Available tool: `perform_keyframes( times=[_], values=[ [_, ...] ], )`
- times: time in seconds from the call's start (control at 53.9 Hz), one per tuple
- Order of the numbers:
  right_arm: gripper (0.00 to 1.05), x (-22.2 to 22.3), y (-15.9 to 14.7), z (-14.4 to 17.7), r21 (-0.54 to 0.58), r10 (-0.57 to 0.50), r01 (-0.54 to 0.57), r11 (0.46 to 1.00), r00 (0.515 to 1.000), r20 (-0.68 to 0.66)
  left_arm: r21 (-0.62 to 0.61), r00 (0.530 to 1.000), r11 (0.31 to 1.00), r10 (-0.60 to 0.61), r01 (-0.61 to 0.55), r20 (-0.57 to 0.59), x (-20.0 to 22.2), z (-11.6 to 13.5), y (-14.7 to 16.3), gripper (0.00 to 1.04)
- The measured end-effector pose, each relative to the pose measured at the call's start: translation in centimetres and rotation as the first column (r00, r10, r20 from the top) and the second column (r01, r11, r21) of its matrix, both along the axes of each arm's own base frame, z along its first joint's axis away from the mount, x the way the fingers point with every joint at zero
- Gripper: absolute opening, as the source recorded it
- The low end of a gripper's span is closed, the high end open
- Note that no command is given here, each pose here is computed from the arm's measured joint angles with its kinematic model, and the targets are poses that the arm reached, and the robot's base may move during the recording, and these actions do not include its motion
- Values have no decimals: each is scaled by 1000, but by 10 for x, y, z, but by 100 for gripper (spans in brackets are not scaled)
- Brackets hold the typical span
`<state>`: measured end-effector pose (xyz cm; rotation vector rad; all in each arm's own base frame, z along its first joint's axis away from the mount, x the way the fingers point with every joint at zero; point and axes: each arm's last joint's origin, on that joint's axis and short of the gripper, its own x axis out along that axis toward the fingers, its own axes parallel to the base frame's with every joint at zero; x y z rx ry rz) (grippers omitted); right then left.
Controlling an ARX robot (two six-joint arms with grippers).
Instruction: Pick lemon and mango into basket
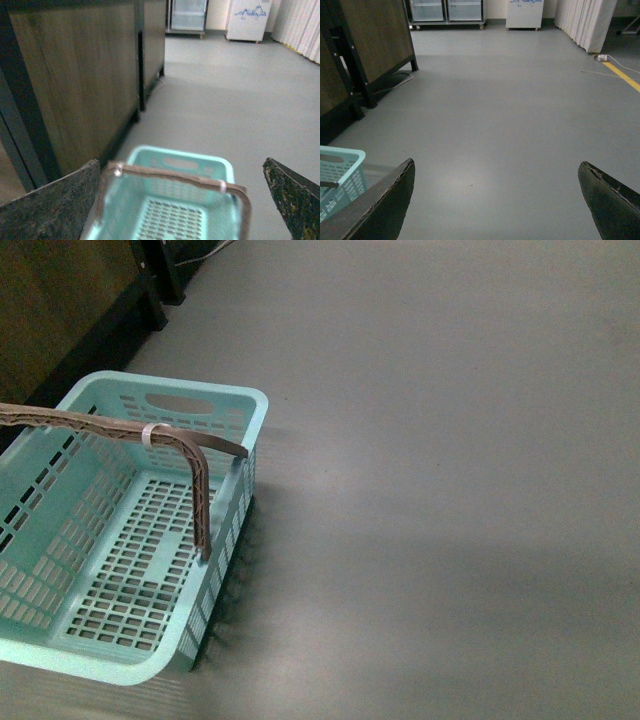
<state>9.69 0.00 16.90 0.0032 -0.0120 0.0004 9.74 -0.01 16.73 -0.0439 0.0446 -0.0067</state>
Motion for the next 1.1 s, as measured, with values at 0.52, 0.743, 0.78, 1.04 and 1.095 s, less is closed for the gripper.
perform_keyframes(
  times=[0.52, 0.743, 0.78, 1.04, 1.095],
  values=[
    [96, 0, 0, 0, 0, 0, 0, 1000, 1000, 0, -753, 834, 438, -15, -491, -552, 117, -45, 23, 98],
    [96, 0, 0, 0, 0, 0, 0, 1000, 1000, 0, -739, 784, 368, -41, -564, -619, 189, -79, 19, 98],
    [96, 0, 0, 0, 0, 0, 0, 1000, 1000, 0, -738, 778, 359, -49, -571, -626, 201, -84, 15, 98],
    [96, 0, 0, 0, 0, 0, 0, 1000, 1000, 0, -743, 772, 335, -68, -579, -632, 248, -101, 5, 98],
    [96, 0, 0, 0, 0, 0, 0, 1000, 1000, 0, -743, 772, 338, -70, -577, -632, 256, -105, 3, 98]
  ],
)
